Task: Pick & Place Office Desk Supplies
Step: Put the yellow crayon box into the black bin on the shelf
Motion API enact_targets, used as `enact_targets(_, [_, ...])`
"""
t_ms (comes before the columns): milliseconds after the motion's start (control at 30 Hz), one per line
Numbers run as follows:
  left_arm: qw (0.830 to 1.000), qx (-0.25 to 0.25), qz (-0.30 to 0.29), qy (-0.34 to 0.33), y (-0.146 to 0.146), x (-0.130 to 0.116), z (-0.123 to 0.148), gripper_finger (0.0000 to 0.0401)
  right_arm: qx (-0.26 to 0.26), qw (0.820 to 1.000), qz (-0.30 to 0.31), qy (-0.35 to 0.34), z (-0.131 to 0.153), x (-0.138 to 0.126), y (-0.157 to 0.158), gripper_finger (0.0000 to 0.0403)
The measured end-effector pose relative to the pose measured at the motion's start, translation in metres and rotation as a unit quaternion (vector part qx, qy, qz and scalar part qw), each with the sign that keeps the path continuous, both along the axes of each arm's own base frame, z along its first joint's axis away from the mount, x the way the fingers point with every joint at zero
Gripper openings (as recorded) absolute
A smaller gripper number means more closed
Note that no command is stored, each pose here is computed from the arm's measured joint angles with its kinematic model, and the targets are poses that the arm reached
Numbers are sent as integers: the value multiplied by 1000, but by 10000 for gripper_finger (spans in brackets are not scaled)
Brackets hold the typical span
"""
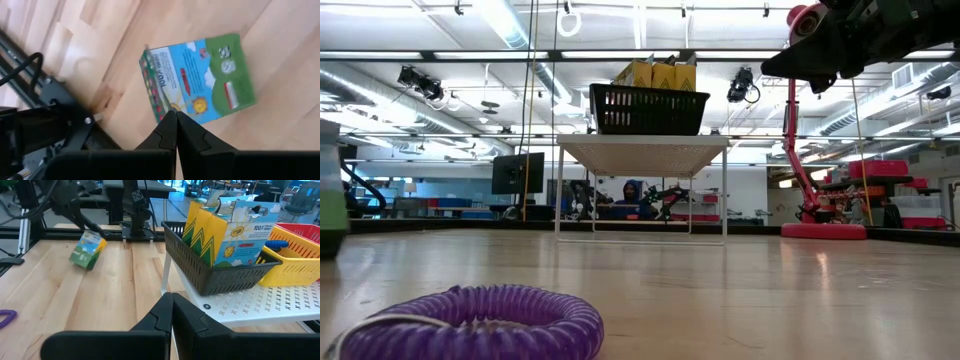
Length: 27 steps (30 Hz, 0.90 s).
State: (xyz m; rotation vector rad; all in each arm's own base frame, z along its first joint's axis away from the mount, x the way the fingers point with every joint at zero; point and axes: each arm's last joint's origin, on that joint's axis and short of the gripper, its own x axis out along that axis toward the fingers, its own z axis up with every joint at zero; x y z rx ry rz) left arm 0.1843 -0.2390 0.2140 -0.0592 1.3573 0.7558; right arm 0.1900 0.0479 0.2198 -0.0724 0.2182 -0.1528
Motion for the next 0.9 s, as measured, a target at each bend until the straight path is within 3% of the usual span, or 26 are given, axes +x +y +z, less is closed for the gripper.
enact_targets(167, [1000, 1, -10, 3, -5, 3, -8, 3, 0, 1000, 0, 0, 0, 0, 0, 11])
enact_targets(467, [999, 14, -20, -23, -10, 5, 17, 4, 0, 1000, 0, 0, 0, 0, 0, 11])
enact_targets(667, [999, -3, -32, -40, -10, 6, 3, 54, 0, 1000, 0, 0, 0, 0, 0, 11])
enact_targets(800, [997, -13, -50, -64, 1, -14, -7, 82, -1, 1000, 6, 6, -2, 1, 1, 11])
enact_targets(900, [988, -63, -42, -131, 15, -35, -11, 86, -1, 1000, 9, 8, -3, 2, 1, 11])
